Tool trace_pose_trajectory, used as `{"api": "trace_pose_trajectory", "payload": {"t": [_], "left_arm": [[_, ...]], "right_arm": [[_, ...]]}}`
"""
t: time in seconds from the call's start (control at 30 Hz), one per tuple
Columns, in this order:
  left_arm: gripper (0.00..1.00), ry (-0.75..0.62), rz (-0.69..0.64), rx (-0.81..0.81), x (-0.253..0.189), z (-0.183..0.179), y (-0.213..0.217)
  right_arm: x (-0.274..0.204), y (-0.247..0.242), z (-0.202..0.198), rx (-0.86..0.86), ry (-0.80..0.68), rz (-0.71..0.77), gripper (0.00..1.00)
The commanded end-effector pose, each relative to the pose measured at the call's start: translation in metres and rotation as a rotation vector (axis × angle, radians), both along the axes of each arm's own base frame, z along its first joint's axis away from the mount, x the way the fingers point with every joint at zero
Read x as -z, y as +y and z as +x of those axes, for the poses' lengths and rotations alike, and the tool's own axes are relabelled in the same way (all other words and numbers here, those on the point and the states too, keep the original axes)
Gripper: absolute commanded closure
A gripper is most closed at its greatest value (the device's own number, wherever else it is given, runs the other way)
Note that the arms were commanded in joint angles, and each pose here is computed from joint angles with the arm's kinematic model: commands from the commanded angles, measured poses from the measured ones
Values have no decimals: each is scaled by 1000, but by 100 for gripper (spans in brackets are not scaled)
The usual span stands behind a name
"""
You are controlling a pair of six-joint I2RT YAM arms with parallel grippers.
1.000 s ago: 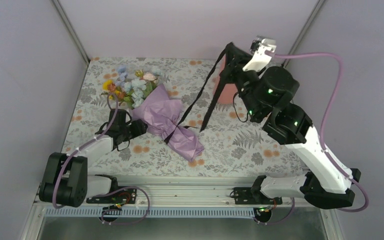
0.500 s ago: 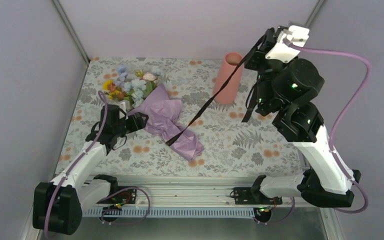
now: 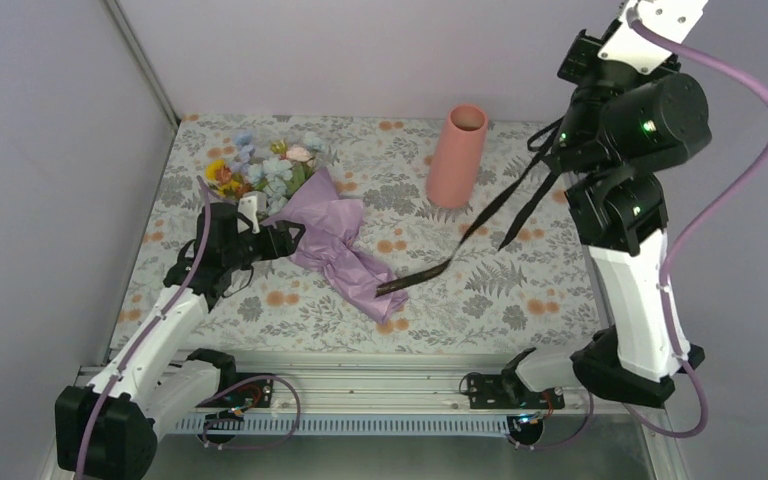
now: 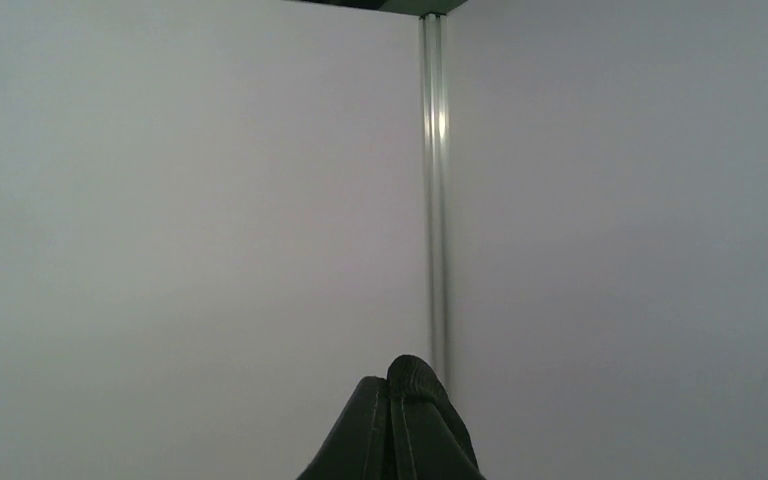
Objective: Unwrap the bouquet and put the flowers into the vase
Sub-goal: Place the ribbon at the center of the board.
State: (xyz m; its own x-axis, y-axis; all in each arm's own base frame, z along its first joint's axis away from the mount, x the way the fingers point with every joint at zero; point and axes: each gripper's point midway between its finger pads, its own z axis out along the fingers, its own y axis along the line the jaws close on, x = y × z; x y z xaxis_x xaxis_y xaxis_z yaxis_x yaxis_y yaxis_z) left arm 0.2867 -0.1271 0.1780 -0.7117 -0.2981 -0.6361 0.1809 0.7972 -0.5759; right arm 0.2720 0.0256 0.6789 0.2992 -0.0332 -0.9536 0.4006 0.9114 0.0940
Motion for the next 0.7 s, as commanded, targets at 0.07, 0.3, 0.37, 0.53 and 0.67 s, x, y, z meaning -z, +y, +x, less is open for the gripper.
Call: {"api": "trace_pose_trajectory", "payload": {"t": [0.07,0.3,0.37,0.53,0.67], "left_arm": [[18,-32,38,39,-15,-2,-3],[18,-43,44,44,-20,-2,-4],[18,-47,54,45,-21,-2,-3],[18,-50,67,40,-21,-2,-1],[18,-52,56,47,-21,-1,-3]], "right_arm": [[8,-29,45,203,104,-154,97],[-13,-73,52,387,61,-153,97],[-16,-80,50,415,46,-154,97],[12,-78,67,364,119,-104,97],[82,-67,98,294,291,-57,97]]}}
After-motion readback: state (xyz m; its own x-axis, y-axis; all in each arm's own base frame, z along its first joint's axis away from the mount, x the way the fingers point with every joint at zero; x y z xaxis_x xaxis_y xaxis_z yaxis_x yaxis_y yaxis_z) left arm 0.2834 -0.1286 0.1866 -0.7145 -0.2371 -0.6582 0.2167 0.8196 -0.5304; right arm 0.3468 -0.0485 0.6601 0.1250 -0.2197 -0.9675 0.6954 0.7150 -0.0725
